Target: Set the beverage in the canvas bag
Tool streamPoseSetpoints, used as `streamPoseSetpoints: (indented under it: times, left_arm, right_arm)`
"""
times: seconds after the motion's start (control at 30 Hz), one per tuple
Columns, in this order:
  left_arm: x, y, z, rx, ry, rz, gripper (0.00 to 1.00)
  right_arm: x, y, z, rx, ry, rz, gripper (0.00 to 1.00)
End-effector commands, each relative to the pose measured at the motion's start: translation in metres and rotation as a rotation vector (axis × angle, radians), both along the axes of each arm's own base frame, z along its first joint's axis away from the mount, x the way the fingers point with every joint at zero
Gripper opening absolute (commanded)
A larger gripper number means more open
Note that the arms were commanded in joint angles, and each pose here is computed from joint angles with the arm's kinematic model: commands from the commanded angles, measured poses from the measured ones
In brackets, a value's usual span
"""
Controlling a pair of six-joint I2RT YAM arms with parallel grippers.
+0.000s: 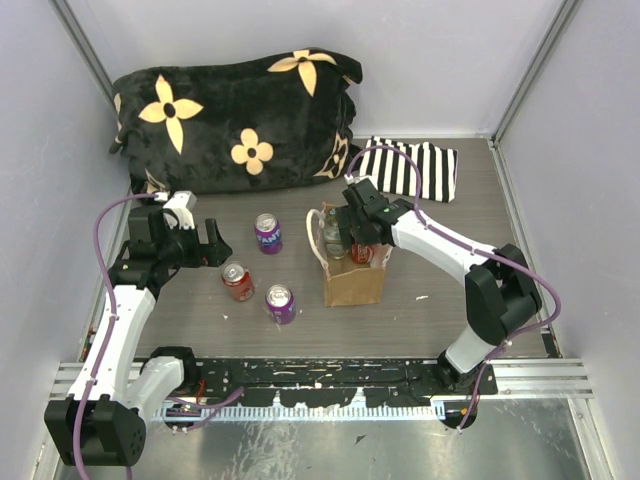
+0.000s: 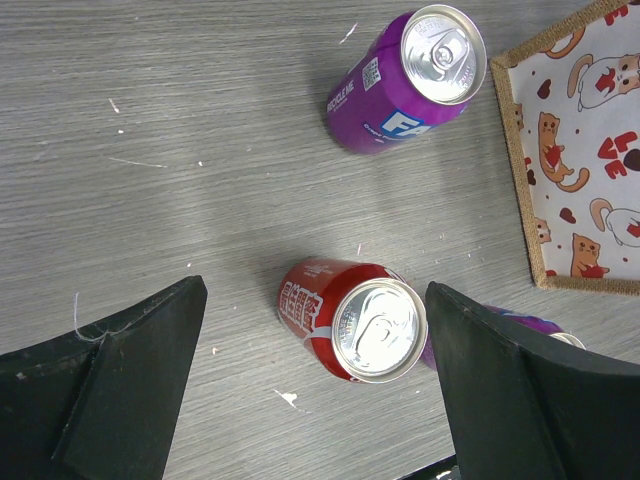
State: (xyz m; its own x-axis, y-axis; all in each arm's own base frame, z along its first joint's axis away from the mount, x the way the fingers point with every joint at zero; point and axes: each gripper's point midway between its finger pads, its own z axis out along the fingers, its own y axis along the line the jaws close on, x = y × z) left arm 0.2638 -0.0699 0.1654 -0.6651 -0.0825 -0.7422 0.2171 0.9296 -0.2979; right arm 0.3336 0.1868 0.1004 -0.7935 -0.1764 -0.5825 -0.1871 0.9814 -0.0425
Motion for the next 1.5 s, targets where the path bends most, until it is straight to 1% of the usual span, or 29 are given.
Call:
streamPoseSetpoints:
  times: [0.0,0.33,0.57,0.9,1.07,1.17,1.33,1.4,1.47]
  left_arm:
    - [-0.002,-0.004,-0.001,-0.016,-0.008,-0.015,0.98]
    - [-0.003,-0.004,-0.001,-0.018,-0.008,-0.014,0.98]
    - [-0.003,-0.004,-0.003,-0.018,-0.006,-0.014,0.98]
    - [-0.002,-0.004,-0.003,-0.020,-0.004,-0.015,0.98]
    - [-0.002,-0.004,-0.002,-0.020,-0.007,-0.015,0.98]
    - [-0.003,-0.004,-0.003,-0.020,-0.006,-0.015,0.98]
    - [-0.003,-0.005,-0.003,-0.022,-0.006,-0.016,0.98]
    - [-0.003,-0.005,-0.003,-0.022,-0.005,-0.015,0.98]
    - [-0.003,-0.005,-0.003,-0.022,-0.005,-0.017,0.98]
  right_arm:
    - [0.016,0.001,0.034,0.046,-0.115,-0.016,0.86]
    - [0.016,-0.001,0.051,0.062,-0.146,-0.025,0.86]
    - [0.012,-0.004,0.055,0.058,-0.146,-0.025,0.83]
    - [0.006,-0.003,0.051,0.062,-0.120,-0.013,0.71]
    - [0.003,-0.004,0.050,0.055,-0.106,-0.005,0.58]
    - [0.001,-0.004,0.048,0.055,-0.095,-0.002,0.48]
    - [-0.003,-0.004,0.039,0.052,-0.065,0.003,0.14]
    - [-0.005,-0.005,0.034,0.048,-0.052,0.002,0.06]
    - [-0.008,-0.006,0.029,0.042,-0.038,0.002,0.02]
